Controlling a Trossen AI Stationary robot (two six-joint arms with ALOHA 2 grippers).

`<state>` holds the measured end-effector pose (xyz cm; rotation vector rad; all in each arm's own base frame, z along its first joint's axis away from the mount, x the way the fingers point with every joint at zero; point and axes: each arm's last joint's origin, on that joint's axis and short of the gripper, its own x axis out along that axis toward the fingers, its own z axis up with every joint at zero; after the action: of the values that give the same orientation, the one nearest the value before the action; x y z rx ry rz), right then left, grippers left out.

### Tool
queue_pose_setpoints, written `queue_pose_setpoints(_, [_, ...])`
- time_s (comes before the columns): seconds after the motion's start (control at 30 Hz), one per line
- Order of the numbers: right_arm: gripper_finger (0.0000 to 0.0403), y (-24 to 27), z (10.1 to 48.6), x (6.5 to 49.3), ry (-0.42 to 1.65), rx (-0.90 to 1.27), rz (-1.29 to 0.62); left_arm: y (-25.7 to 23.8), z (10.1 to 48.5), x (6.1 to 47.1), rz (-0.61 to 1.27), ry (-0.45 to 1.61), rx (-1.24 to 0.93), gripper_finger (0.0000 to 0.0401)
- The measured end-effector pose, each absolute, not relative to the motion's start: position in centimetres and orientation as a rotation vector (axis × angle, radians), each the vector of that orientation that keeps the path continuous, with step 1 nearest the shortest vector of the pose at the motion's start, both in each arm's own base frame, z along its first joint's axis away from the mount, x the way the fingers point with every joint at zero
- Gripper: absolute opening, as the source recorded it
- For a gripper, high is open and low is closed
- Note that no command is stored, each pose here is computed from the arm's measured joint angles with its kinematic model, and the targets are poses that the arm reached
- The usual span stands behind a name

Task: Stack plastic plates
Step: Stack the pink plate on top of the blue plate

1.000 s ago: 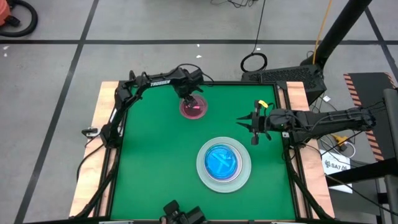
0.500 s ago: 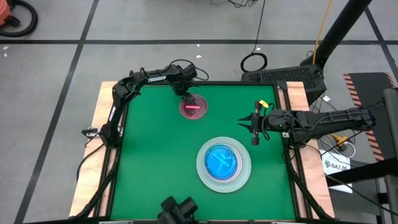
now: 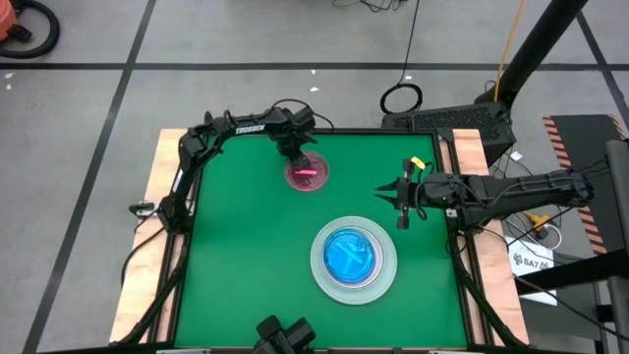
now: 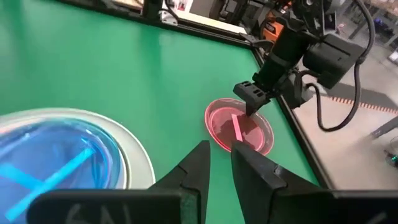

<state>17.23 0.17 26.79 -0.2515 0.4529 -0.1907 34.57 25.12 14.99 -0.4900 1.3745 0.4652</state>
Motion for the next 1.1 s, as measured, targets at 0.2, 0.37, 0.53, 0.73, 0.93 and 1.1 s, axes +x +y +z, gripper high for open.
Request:
queue_pose_setpoints(0.2, [0.0059, -0.5, 26.8, 17.2, 0.408, -0.016, -0.443, 24.7, 16.2, 34.6, 0.469, 1.35, -0.473, 0.0037])
queue_pose_setpoints(0.37, [0.0059, -1.2, 25.5, 18.3, 0.408, 0.273, -0.57, 23.7, 17.6, 35.0, 0.439, 1.326, -0.424, 0.0031])
queue_pose_setpoints(0.53, [0.0059, -2.4, 23.2, 20.7, 0.449, 0.434, -0.671, 21.9, 19.7, 35.6, 0.408, 1.29, -0.368, 0.003])
queue_pose_setpoints(0.73, [0.0092, -5.0, 21.7, 23.2, 0.389, 0.568, -0.7, 19.1, 22.1, 36.4, 0.375, 1.252, -0.287, 0.003])
queue_pose_setpoints(0.93, [0.0147, -6.7, 19.9, 24.4, 0.456, 0.47, -0.699, 16.7, 23.7, 37.4, 0.346, 1.199, -0.206, 0.003])
queue_pose_setpoints(1.1, [0.0165, -7.3, 18.1, 25.1, 0.539, 0.517, -0.632, 15.3, 24.0, 37.3, 0.297, 1.244, -0.172, 0.003])
